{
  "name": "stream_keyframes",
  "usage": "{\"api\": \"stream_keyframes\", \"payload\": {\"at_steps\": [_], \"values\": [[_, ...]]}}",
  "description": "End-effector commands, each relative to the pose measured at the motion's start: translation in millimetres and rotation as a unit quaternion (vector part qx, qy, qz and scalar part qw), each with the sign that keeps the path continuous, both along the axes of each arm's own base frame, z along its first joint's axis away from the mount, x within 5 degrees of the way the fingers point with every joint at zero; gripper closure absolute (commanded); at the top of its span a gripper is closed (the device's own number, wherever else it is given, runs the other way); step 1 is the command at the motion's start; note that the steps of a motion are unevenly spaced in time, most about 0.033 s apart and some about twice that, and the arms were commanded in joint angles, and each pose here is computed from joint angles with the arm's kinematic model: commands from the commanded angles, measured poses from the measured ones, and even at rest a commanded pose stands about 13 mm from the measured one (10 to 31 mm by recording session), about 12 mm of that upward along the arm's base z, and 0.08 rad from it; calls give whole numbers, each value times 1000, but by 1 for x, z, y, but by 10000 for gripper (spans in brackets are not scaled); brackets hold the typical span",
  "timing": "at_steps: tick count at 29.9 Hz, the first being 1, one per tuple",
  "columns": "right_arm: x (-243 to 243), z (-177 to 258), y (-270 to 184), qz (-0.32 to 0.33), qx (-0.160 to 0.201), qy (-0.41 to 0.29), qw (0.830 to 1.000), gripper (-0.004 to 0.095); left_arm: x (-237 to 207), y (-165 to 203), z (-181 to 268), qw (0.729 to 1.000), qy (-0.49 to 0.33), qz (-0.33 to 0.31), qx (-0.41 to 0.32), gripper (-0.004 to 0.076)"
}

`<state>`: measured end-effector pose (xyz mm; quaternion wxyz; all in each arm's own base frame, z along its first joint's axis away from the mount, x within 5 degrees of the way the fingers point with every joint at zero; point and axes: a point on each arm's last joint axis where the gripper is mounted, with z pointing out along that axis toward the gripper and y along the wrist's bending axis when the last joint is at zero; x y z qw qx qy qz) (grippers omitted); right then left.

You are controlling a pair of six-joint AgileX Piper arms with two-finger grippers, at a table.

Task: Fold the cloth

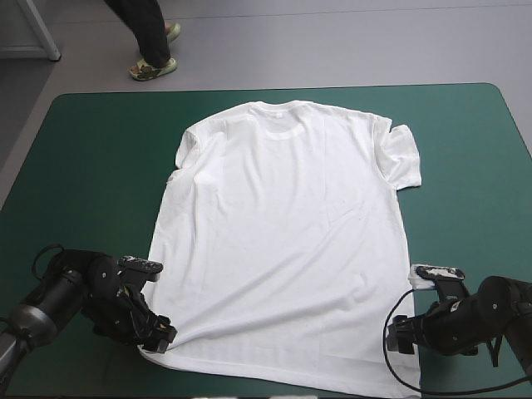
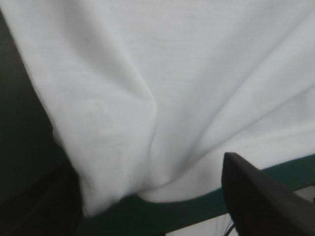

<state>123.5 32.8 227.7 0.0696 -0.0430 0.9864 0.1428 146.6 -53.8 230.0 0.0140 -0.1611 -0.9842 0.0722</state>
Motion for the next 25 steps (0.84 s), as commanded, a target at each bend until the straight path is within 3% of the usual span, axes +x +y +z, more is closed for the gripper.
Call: {"api": "stream_keyframes", "payload": {"at_steps": [1,9,14,25], "values": [[9,19,1,-17,12,-40,999,-1,13,-6,20,997,-66,9,-27,127],[26,59,-10,-46,-49,-110,992,49,59,-1,100,964,-262,34,10,130],[32,79,-11,-53,-48,-143,987,49,96,-7,125,946,-321,37,14,131],[26,84,-10,-50,-47,-111,991,49,207,-26,78,953,-298,56,16,135]]}}
